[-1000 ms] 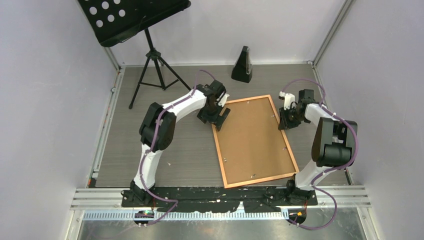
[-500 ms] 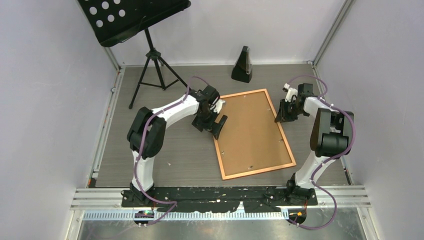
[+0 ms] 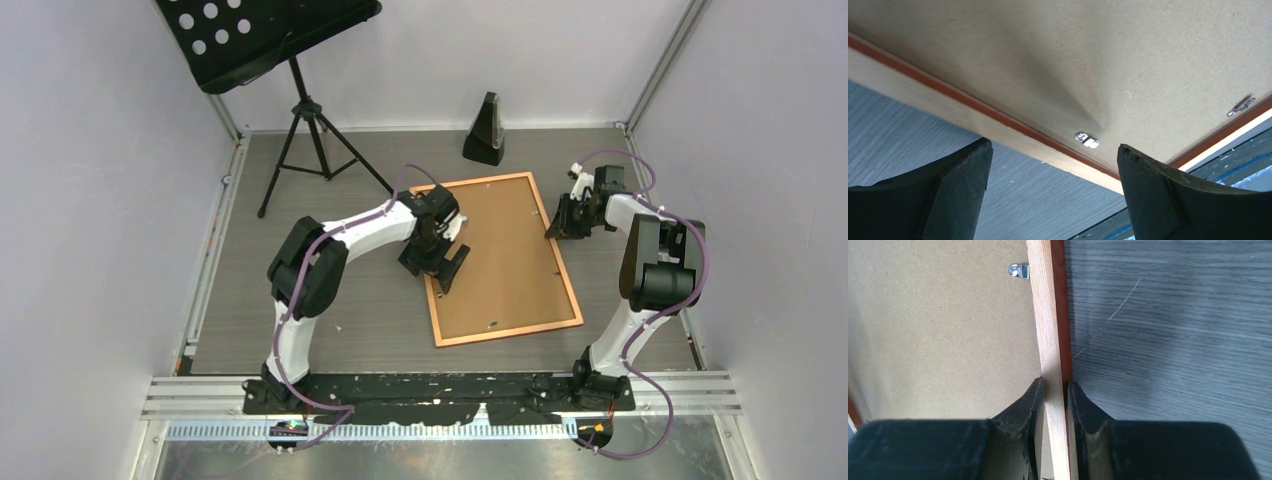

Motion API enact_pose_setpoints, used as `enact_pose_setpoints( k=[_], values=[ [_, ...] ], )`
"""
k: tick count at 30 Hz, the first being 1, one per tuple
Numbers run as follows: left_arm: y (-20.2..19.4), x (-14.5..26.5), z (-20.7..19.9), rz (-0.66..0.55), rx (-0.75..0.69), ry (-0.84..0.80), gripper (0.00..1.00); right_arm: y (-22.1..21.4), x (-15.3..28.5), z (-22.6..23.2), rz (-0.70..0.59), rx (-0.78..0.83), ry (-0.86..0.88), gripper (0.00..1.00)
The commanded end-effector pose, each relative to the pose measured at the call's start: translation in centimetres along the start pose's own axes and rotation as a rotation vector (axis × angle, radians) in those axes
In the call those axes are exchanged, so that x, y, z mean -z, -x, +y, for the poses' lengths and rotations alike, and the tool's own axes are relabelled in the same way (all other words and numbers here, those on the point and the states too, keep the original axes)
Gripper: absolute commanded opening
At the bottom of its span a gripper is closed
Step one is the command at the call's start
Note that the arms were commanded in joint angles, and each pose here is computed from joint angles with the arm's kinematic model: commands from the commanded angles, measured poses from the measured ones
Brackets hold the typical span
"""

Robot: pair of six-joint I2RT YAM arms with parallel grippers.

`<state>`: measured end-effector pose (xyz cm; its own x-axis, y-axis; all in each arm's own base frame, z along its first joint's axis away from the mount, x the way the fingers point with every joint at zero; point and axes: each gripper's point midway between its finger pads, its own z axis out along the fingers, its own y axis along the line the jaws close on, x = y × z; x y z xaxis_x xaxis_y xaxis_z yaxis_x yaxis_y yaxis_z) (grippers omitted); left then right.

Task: Put the photo into the frame
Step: Install the photo frame at the center of the board.

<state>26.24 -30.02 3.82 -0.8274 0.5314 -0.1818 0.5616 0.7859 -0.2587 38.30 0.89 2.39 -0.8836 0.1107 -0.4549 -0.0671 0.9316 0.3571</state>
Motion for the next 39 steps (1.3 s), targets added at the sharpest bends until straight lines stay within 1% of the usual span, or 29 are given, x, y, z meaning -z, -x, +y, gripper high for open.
enact_pose_setpoints(
  k=[1, 11, 15, 23, 29, 32, 39],
  values=[
    [0.8, -0.2, -0.2, -0.027, -0.018, 0.030, 0.92, -1.5, -1.3, -0.2, 0.037, -0.071, 0.000, 0.05],
    [0.3, -1.1, 0.2, -0.012, -0.081, 0.106, 0.89, -1.7, -1.1, 0.2, 0.036, -0.052, 0.020, 0.05],
    [0.1, -1.5, 0.4, -0.007, -0.101, 0.136, 0.89, -1.6, -0.9, 0.4, 0.033, -0.049, 0.031, 0.06],
    [0.1, -2.2, 0.5, 0.003, -0.125, 0.163, 0.89, -1.7, -0.8, 0.5, 0.034, -0.049, 0.041, 0.05],
    [-0.2, -2.0, 0.9, 0.000, -0.139, 0.181, 0.87, -1.7, -0.7, 0.4, 0.033, -0.050, 0.043, 0.05],
    [-0.4, -1.8, 1.1, -0.008, -0.149, 0.188, 0.84, -1.7, -0.6, 0.3, 0.031, -0.048, 0.042, 0.05],
    [-0.4, -1.2, 1.2, -0.025, -0.172, 0.194, 0.71, -1.5, -0.4, 0.0, 0.022, -0.046, 0.037, 0.05]
  ],
)
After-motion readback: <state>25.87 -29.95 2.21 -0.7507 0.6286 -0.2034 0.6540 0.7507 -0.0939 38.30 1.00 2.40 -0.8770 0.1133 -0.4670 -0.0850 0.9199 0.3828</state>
